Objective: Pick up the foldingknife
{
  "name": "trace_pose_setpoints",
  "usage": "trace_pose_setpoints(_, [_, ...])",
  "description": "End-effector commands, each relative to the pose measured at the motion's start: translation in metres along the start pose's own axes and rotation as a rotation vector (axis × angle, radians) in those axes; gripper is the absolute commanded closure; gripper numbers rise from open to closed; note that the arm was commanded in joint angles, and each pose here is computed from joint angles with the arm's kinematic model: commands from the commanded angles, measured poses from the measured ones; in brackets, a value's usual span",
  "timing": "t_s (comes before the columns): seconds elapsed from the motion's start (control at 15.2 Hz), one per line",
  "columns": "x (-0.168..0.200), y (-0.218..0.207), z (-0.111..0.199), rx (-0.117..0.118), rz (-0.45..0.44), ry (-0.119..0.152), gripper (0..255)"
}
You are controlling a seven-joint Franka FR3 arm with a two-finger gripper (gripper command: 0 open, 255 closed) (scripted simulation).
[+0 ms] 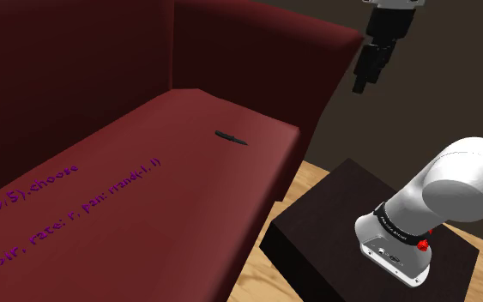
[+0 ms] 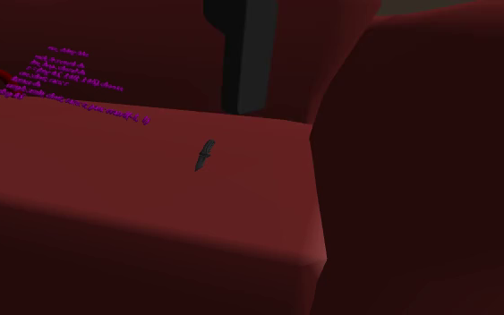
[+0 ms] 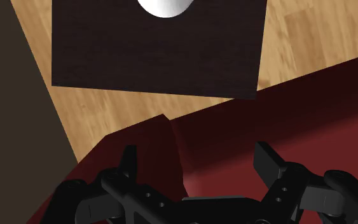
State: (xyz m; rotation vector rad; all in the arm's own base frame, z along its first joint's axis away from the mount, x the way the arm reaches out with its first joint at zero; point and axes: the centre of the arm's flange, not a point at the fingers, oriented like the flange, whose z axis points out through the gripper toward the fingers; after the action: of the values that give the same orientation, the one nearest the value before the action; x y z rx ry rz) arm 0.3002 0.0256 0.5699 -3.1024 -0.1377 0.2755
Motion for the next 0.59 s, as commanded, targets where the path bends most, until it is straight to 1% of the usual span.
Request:
trace_pose_setpoints(0.0, [0.0,0.0,0.0,0.0,0.0,0.0,0])
trace_pose_setpoints(0.53, [0.054,-0.067,0.039,0.033,-0.044,0.078,0])
